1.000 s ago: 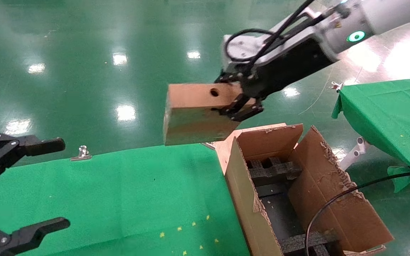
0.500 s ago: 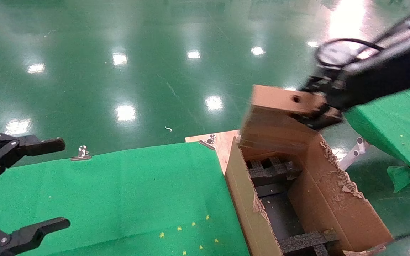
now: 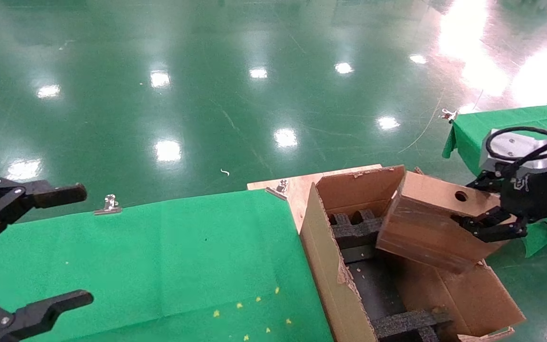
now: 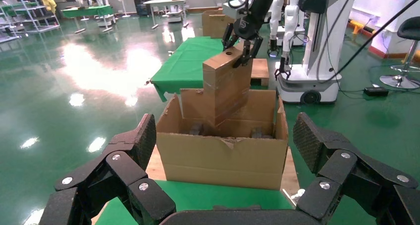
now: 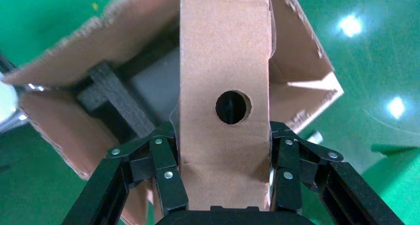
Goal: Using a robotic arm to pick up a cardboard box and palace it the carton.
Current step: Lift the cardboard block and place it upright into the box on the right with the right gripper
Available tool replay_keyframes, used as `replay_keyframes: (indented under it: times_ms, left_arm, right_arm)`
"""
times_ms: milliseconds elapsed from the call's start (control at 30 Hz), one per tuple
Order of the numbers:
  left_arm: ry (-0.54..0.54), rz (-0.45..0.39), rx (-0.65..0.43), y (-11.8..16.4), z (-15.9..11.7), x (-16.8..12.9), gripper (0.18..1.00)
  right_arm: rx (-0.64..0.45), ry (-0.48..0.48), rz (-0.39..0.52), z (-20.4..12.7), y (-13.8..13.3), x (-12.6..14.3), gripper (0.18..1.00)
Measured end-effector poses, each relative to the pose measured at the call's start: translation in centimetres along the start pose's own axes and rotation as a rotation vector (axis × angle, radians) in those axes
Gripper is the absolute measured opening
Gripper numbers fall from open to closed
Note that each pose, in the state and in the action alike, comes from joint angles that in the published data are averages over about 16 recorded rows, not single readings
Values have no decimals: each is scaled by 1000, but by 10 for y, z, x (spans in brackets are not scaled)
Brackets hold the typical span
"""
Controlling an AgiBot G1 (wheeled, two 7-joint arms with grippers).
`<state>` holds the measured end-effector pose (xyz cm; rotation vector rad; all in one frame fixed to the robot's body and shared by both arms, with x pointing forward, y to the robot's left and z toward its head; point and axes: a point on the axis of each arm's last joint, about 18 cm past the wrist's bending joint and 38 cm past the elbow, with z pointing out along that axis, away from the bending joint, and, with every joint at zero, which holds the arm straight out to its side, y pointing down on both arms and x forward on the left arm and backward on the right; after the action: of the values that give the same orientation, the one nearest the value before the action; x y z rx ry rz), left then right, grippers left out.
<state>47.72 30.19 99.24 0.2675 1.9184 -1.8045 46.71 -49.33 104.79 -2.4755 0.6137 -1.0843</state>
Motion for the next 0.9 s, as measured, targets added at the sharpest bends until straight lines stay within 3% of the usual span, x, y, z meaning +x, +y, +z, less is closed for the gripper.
replay_keyframes:
  times_ms: [267, 433, 900]
  left_arm:
    - [0, 0, 0, 0, 0, 0, 1001]
    - [0, 0, 0, 0, 0, 0, 1001]
    - [0, 0, 0, 0, 0, 0, 1001]
  right_arm:
    - [-11, 4, 43, 3, 7, -2, 357]
    - [-13, 19, 122, 12, 8, 1, 356]
    - [-75, 154, 590, 59, 29, -2, 354]
